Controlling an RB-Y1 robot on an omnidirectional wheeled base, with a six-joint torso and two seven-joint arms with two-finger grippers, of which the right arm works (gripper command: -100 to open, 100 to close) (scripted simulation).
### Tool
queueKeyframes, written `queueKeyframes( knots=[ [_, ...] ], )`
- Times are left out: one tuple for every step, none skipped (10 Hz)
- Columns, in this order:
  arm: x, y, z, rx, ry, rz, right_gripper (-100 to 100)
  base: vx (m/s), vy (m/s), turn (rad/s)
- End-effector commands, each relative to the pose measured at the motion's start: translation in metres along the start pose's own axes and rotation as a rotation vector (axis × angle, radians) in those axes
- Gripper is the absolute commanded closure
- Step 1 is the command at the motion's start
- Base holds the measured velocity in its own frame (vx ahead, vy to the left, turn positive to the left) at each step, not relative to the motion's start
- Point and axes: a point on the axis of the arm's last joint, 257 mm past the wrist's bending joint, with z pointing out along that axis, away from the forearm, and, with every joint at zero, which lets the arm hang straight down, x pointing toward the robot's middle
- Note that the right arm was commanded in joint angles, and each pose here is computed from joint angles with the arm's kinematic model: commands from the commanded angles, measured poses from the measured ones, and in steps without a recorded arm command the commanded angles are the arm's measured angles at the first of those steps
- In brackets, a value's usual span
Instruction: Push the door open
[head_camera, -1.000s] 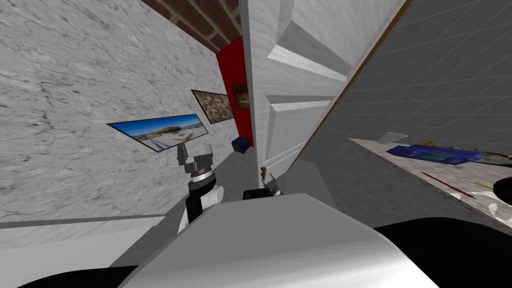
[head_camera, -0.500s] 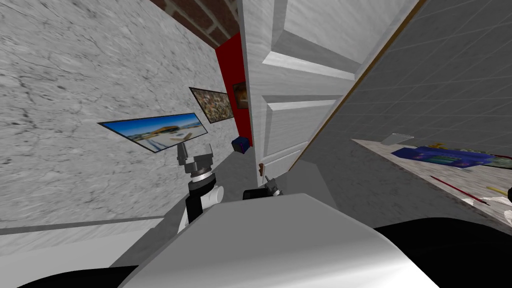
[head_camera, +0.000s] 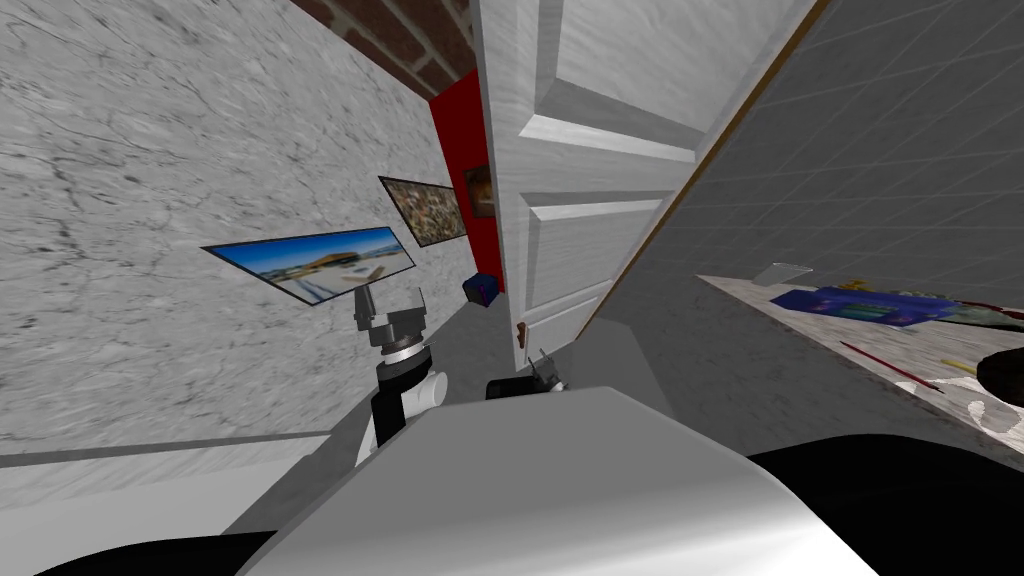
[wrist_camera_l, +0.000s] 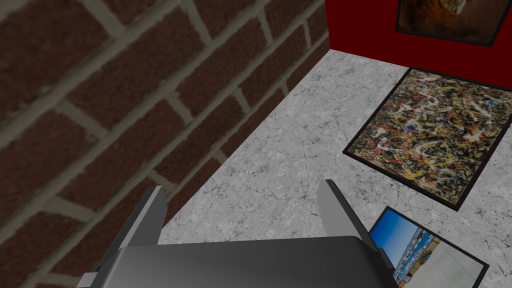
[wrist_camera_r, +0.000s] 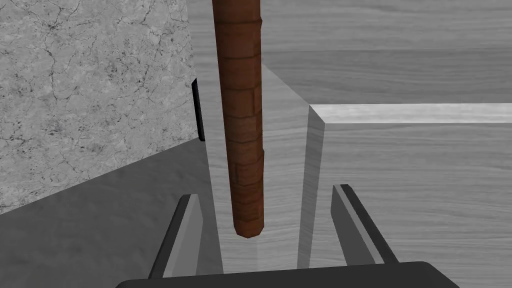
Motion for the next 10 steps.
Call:
queueKeyframes(
  knots=[
    [0.001,0.004,-0.0060,-0.026,0.001,0.006,-100,-0.125,0.039,-0.046],
    [0.004,0.004,-0.0067,-0.053,0.009,0.024,-100,-0.159,0.034,-0.032],
    [0.002,0.004,-0.0055,-0.037,0.005,0.016,-100,-0.076,0.016,-0.010],
    [0.000,0.010,-0.0056,-0.030,-0.006,-0.004,-100,0.116,0.071,0.019],
    [-0.001,0.012,-0.0038,-0.029,-0.008,-0.008,-100,0.233,0.107,0.008],
    [0.000,0.012,-0.0009,-0.029,-0.008,-0.009,-100,0.241,0.094,0.004],
    [0.001,0.011,0.0049,-0.034,-0.005,-0.005,-100,0.248,0.074,0.009],
    [0.004,0.009,0.0113,-0.040,0.001,0.005,-100,0.270,0.056,0.015],
    [0.003,0.009,0.0074,-0.037,-0.002,0.000,-100,0.102,0.034,0.011],
    [0.003,0.009,0.0074,-0.037,-0.002,0.000,100,-0.004,-0.004,-0.013]
  ],
)
